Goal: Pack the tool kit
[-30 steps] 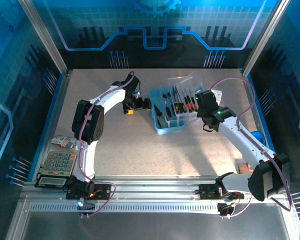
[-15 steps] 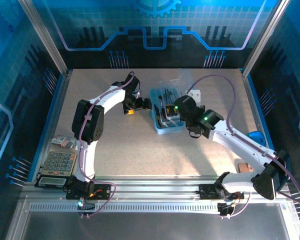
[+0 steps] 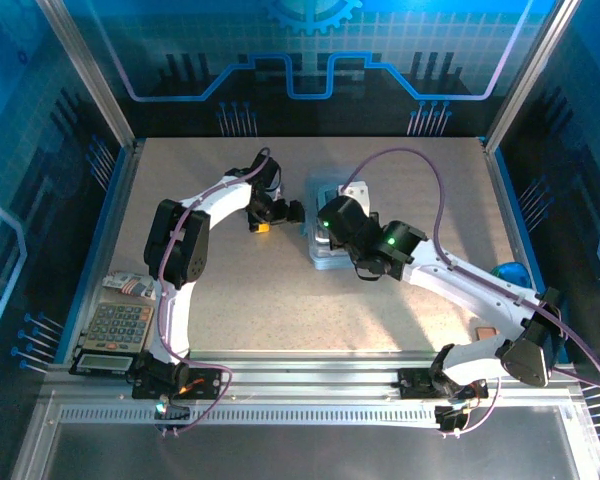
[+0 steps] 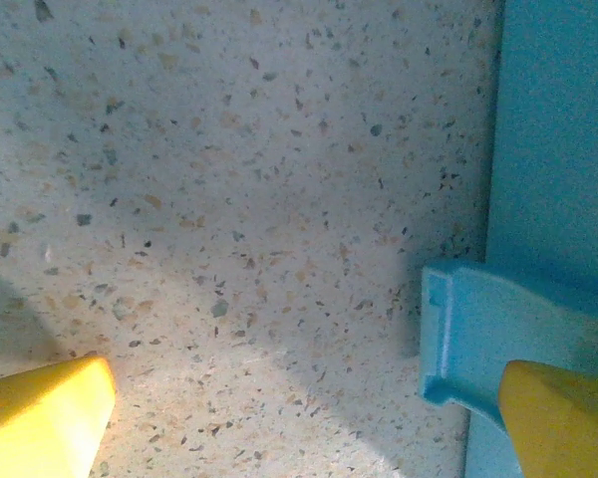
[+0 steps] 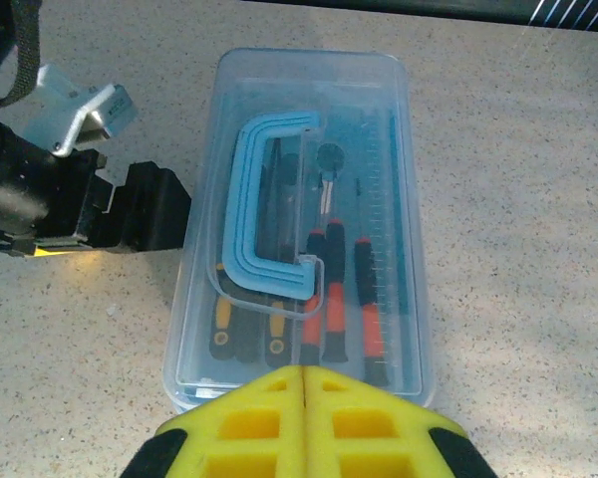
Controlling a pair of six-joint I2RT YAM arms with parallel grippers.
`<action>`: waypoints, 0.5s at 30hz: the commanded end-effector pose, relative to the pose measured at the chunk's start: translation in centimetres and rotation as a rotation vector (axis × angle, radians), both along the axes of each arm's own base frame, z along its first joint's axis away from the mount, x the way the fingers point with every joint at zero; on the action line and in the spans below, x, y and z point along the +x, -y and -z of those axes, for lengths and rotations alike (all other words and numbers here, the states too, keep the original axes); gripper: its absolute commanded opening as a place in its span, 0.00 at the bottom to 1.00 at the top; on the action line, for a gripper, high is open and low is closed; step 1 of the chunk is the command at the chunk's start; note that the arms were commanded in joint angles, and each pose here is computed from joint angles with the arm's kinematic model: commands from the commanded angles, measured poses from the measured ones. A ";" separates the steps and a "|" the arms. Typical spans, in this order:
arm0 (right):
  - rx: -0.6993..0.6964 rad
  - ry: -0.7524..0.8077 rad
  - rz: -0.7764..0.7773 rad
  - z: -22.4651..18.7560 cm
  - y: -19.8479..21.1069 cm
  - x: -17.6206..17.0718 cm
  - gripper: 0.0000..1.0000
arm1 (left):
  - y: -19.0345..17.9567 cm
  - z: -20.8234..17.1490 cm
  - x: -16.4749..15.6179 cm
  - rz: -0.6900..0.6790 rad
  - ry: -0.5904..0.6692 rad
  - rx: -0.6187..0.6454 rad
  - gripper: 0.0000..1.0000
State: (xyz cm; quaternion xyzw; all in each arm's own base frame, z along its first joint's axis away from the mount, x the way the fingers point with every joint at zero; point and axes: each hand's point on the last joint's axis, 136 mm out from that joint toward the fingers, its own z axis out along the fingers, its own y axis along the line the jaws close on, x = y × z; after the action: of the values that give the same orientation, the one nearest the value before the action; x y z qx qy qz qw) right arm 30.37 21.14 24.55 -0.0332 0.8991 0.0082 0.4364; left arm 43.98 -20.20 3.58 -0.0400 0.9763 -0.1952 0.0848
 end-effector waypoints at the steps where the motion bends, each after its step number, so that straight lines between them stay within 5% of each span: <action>1: 0.028 0.025 0.004 -1.4 -0.3 0.3 0.00 | 0.2 -1.5 -0.5 0.005 0.013 -0.028 0.99; 10: 0.214 -0.203 -0.166 1.1 0.4 5.0 0.95 | -2.8 -2.9 -1.9 -0.034 0.033 -0.008 0.99; 15: 0.176 -0.346 -0.262 4.6 0.6 8.3 1.00 | -3.6 -2.6 -3.5 -0.009 0.057 0.001 0.99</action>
State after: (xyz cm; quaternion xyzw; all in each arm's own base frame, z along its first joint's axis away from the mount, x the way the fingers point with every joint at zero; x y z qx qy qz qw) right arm 38.90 18.47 21.63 -0.0379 0.9383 0.1041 0.3275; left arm 40.94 -16.79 5.22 -0.0598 0.9752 -0.1917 0.0931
